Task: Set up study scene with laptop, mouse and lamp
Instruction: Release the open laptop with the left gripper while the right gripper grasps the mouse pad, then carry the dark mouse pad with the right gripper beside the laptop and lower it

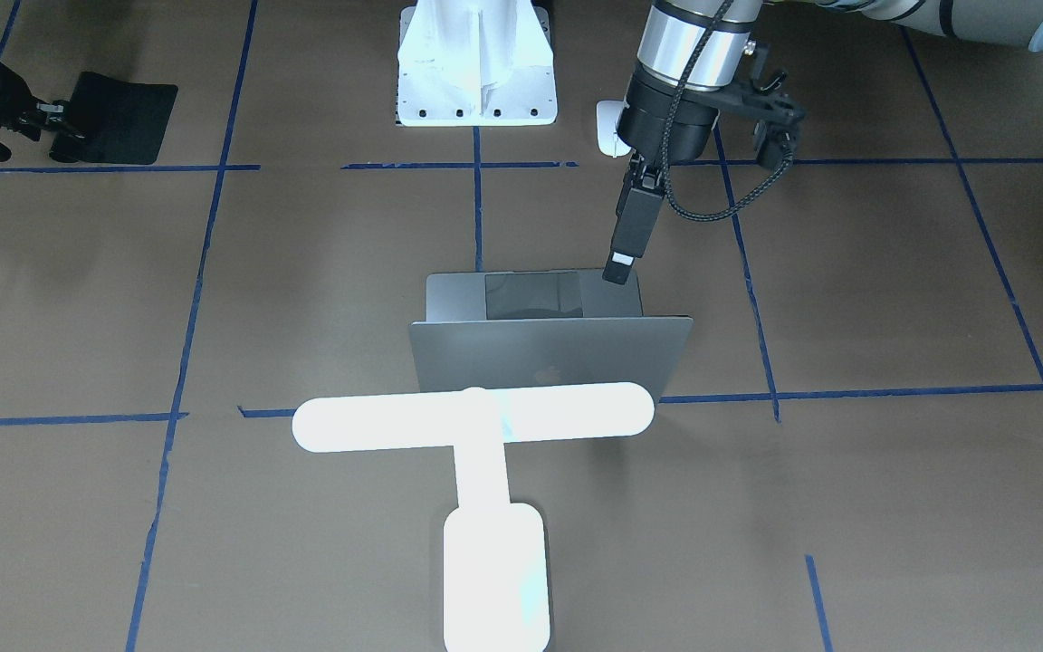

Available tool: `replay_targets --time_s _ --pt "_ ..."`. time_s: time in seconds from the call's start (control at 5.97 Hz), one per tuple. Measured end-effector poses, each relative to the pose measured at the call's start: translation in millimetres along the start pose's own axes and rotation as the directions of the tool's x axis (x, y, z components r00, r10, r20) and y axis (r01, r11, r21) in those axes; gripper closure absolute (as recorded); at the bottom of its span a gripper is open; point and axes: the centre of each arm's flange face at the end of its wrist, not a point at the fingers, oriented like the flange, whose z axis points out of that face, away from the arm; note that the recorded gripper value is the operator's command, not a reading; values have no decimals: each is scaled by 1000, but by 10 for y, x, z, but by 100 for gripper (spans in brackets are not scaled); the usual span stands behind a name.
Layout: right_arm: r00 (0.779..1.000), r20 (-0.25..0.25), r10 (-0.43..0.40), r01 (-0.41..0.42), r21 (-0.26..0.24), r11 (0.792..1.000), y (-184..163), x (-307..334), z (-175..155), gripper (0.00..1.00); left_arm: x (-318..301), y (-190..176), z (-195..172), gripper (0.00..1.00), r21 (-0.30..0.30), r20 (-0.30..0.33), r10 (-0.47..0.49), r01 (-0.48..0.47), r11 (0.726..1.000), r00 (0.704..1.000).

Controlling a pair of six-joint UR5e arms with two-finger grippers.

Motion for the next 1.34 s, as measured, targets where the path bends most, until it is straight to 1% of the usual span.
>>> replay_targets --time_s 0.17,0.34,0.5,0.67,0.84,1.01,1.17,1.34 --pt "1000 -9 2 -2 -2 1000 0 32 32 89 26 -24 -17 0 0 -8 -2 2 1000 1000" --pt "1000 -18 4 -4 0 1000 -7 62 59 97 59 -56 -42 0 -1 -18 -4 4 1000 1000" --pt "1000 -21 4 -4 2 1000 -12 72 70 100 78 -78 -56 0 0 -24 -6 6 1000 1000" --pt "1000 -21 4 -4 4 1000 -15 70 70 100 82 -84 -63 0 -1 -25 -7 7 1000 1000" --pt "1000 -8 -1 2 12 1000 -10 15 16 100 88 -94 -71 0 0 -27 -7 7 1000 1000" --pt "999 30 -12 10 40 999 -22 -134 -149 100 97 -107 -86 0 0 -30 -8 8 1000 1000" --pt "995 92 -25 16 95 995 -124 -373 -380 100 101 -112 -96 0 0 -32 -9 9 1000 999" --pt "986 160 -47 21 155 988 -311 -668 -603 100 99 -115 -96 0 1 -32 -9 9 1000 999"
